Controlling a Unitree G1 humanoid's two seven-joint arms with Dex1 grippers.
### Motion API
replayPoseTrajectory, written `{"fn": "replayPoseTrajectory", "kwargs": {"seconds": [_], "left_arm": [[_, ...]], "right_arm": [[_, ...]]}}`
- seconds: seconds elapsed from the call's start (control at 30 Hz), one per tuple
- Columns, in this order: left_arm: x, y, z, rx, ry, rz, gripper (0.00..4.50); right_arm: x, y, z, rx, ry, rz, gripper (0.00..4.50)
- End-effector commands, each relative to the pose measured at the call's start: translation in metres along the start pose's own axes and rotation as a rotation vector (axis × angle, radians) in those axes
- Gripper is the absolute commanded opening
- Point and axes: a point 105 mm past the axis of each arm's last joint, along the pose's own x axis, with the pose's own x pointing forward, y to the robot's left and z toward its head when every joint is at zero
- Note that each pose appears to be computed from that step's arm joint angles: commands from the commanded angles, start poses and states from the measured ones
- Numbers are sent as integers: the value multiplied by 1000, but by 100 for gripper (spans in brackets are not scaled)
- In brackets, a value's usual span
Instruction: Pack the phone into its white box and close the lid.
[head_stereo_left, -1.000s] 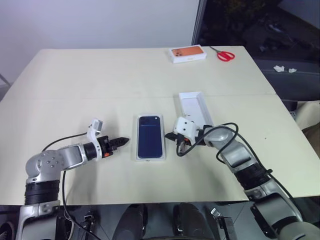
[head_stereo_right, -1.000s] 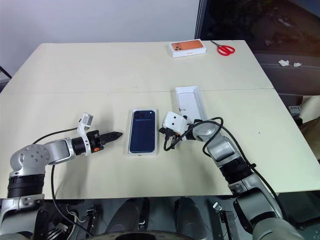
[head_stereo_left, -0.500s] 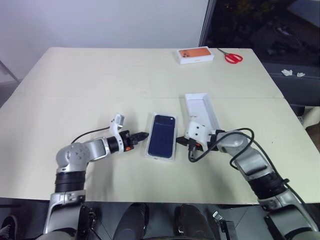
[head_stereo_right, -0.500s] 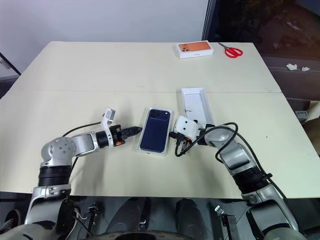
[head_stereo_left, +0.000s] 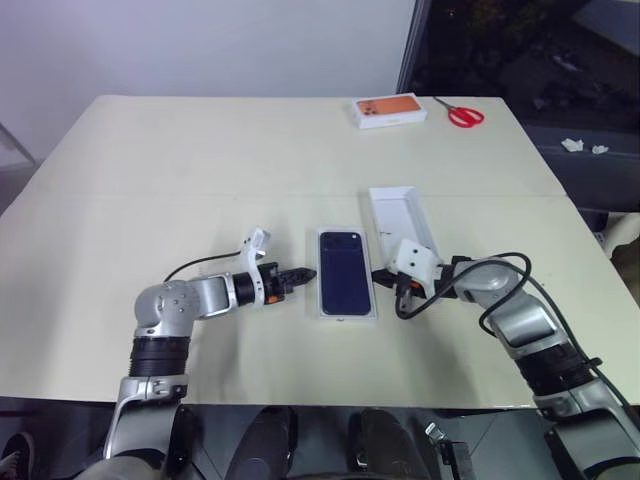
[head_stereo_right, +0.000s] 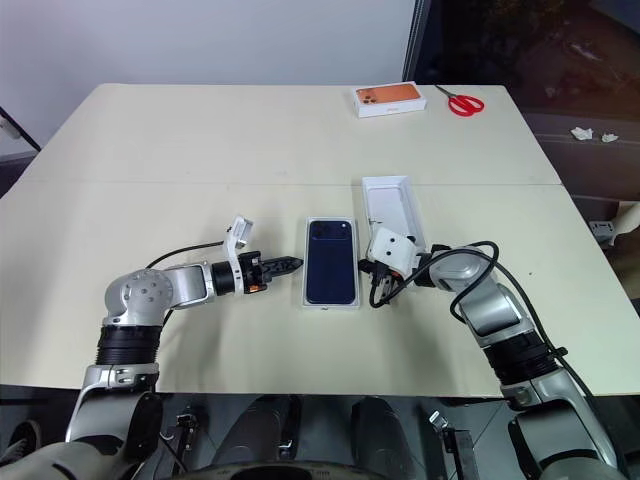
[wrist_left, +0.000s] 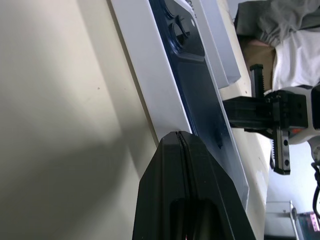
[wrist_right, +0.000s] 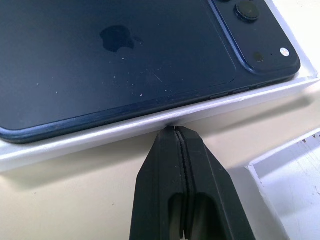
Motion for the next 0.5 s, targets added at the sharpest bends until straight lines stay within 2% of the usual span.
{"fn": "replayPoseTrajectory", "kwargs": {"seconds": [0.03, 0.37, 0.5], "left_arm": [[0, -1, -9, -17, 44, -26, 2], [-23, 13, 3, 7, 1, 26, 2], [-35, 18, 10, 49, -31, 56, 2]], "right_arm": [[-5, -5, -3, -28, 16, -5, 0], [-10, -6, 1, -24, 12, 36, 0], [-23, -10, 5, -11, 17, 63, 0]]}}
